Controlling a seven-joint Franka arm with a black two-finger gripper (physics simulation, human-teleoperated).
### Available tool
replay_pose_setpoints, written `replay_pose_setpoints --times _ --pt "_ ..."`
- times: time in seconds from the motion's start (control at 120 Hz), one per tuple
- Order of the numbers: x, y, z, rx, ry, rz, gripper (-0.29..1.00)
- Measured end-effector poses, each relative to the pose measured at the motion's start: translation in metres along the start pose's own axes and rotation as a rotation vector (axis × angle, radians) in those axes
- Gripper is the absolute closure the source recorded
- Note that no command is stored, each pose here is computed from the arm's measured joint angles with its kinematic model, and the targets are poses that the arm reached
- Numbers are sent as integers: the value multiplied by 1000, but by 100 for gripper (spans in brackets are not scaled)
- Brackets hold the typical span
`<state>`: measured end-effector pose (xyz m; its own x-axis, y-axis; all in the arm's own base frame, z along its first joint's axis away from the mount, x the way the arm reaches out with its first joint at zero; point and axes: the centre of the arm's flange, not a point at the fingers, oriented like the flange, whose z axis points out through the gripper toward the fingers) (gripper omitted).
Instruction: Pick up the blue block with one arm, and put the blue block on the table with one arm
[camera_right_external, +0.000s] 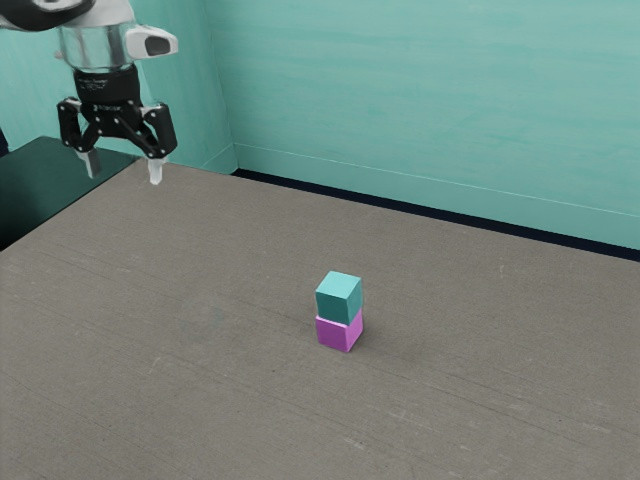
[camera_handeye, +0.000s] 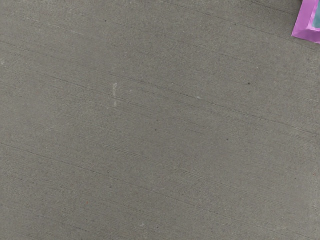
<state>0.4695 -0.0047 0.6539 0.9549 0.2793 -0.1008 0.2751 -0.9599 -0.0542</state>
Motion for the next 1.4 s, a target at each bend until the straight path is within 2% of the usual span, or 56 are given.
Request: replay_pose_setpoints --times 0.083,0.133,0.217,0.283,0.408,0.483,0.675,0.758,0.9,1.4 --pt "-2 -1 2 -23 60 0 0" --pt "9 16 5 -9 84 15 0" --pt "8 46 -14 25 173 66 0" --pt "12 67 -11 40 190 92 0" --pt "50 117 41 58 197 128 0" --pt "65 142 60 35 234 149 0" --pt "75 176 105 -94 295 153 0" --pt "79 173 129 -135 294 122 0" --pt "103 181 170 -158 281 84 0" --pt "130 218 243 -169 256 88 0"
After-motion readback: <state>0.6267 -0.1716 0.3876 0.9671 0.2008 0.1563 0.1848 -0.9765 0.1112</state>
